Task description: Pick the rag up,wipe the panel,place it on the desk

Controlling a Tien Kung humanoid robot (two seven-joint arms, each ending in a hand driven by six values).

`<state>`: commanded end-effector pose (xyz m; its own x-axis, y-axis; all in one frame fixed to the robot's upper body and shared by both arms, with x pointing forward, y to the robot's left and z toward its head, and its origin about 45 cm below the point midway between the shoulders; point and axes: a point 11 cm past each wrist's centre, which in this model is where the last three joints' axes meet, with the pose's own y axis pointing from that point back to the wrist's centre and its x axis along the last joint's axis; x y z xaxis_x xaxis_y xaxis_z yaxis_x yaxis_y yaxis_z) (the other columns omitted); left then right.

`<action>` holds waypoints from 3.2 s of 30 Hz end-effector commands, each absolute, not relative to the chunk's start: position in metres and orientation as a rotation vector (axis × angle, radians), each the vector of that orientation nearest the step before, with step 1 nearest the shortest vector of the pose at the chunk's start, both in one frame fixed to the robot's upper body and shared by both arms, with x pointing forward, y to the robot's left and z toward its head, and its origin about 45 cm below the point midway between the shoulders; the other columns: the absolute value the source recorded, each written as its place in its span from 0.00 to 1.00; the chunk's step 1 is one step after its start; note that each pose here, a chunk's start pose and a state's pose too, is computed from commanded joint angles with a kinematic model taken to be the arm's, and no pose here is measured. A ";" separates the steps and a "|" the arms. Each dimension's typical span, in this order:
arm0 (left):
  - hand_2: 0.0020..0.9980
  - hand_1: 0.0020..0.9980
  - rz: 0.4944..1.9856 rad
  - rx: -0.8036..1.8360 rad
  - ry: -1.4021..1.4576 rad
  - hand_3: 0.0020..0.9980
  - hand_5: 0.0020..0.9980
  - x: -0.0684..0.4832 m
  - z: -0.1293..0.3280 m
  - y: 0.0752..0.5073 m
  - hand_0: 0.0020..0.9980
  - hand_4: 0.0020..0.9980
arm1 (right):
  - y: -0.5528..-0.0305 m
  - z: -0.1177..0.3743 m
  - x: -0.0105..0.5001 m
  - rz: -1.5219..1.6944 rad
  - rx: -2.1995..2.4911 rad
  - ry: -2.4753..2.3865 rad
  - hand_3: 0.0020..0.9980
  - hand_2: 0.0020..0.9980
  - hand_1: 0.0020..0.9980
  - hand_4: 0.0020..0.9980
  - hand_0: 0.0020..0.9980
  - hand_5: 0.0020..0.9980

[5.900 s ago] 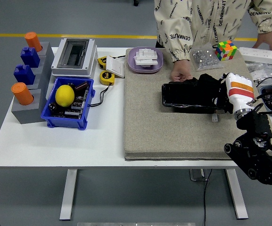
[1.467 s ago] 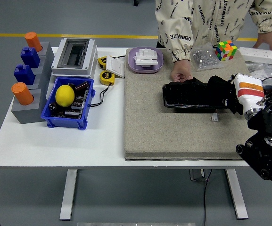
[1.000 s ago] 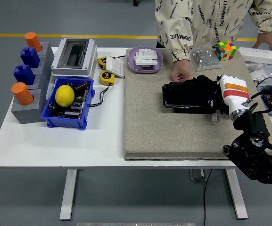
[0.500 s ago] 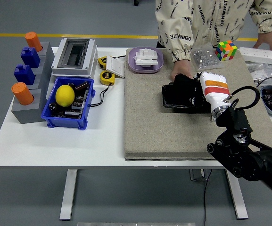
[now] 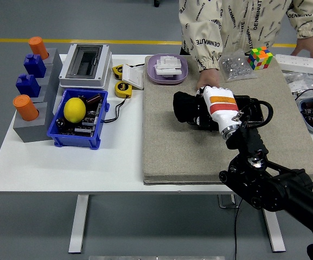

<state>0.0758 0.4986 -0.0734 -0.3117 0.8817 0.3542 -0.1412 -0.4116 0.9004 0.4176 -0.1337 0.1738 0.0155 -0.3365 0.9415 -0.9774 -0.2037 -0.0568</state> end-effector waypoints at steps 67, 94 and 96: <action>0.66 0.64 1.810 1.186 1.051 0.56 0.44 0.068 -0.076 0.497 0.60 0.63 | -0.329 0.162 0.422 1.044 1.189 -1.405 0.44 0.42 0.40 0.96 0.28 0.02; 0.66 0.64 1.815 1.176 1.051 0.56 0.44 0.070 -0.076 0.496 0.60 0.63 | -0.381 0.177 0.410 0.979 1.077 -1.493 0.44 0.42 0.40 0.96 0.29 0.02; 0.66 0.64 1.815 1.177 1.052 0.56 0.44 0.070 -0.076 0.496 0.60 0.63 | -0.383 0.176 0.408 0.962 1.072 -1.510 0.44 0.42 0.40 0.96 0.29 0.02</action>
